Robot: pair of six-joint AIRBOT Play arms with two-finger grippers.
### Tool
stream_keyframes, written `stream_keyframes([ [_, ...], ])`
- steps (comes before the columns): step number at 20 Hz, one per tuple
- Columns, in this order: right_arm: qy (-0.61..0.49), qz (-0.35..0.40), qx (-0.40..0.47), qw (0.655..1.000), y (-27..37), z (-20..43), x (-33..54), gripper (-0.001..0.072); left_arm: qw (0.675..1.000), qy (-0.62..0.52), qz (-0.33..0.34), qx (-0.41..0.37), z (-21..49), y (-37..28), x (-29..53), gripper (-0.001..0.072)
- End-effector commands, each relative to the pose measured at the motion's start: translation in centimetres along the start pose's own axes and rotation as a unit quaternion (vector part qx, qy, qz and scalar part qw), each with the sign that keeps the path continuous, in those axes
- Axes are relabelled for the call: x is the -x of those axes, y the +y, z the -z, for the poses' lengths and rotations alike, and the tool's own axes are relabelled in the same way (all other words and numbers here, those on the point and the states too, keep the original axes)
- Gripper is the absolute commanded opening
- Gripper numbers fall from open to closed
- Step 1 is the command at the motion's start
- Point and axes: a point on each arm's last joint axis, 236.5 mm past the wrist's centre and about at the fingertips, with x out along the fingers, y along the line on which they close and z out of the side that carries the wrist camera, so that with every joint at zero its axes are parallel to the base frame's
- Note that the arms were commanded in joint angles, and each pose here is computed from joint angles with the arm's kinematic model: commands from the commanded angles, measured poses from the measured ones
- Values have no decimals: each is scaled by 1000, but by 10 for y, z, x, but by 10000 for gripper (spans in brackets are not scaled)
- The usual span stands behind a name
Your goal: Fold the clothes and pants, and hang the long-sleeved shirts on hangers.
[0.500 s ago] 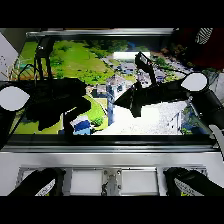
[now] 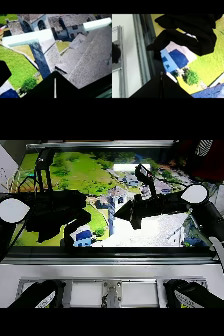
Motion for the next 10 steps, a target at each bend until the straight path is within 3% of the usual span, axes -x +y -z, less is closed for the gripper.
stream_keyframes([
  [1,0,-1,-1,1000,0,0,0,24,1000,-15,1,-2,-7,-1,0,13],
  [2,0,-1,-1,1000,0,0,0,24,1000,-23,-5,-9,-11,2,0,47],
  [4,0,-1,-1,1000,0,0,0,24,998,-24,-49,-26,-14,28,0,699],
  [7,0,-1,-1,1000,0,0,0,24,984,82,-157,-1,27,105,-15,687],
  [10,0,-1,-1,1000,0,0,0,24,955,211,-203,52,97,163,-45,688],
])
